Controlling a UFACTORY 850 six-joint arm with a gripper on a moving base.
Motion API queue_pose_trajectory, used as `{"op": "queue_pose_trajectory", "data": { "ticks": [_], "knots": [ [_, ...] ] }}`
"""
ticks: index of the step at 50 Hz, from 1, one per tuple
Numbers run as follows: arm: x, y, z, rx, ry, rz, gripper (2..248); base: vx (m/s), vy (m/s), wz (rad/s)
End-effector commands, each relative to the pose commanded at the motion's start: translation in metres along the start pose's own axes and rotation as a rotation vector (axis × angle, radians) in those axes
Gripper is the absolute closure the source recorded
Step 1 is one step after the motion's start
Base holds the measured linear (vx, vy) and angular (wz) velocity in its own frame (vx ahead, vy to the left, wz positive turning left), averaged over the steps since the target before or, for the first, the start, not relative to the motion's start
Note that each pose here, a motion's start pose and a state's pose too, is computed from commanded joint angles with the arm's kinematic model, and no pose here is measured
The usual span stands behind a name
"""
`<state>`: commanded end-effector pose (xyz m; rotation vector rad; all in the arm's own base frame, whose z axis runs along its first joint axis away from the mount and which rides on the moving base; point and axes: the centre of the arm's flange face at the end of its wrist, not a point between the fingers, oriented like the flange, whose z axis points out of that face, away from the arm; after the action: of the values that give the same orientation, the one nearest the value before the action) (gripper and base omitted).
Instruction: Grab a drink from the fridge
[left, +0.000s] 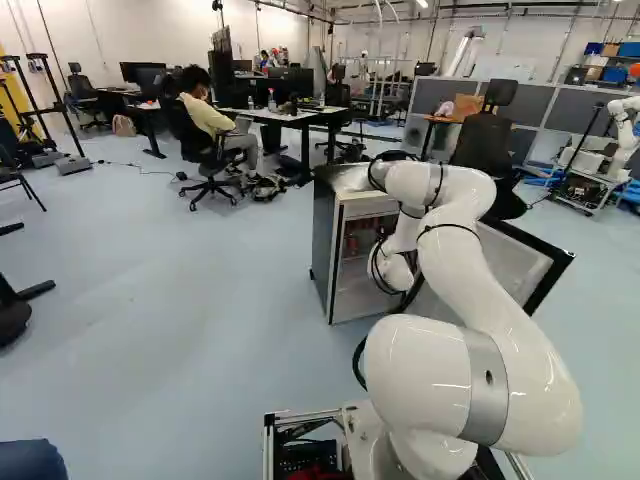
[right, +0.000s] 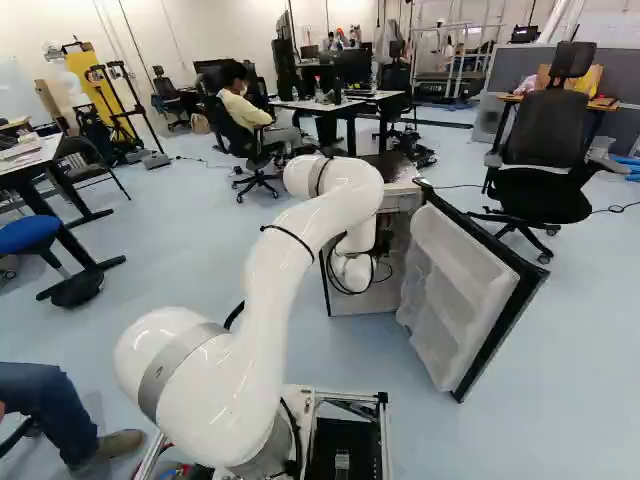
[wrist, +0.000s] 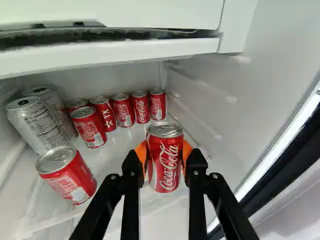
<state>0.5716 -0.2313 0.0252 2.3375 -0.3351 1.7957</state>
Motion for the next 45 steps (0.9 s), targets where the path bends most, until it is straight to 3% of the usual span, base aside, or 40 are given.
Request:
{"op": "queue_pose_trajectory", "data": {
  "ticks": [45],
  "knots": [
    [0.061, 0.002, -0.102, -0.018, -0.077, 0.015, 158, 0.000, 0.000, 0.000]
  ]
}}
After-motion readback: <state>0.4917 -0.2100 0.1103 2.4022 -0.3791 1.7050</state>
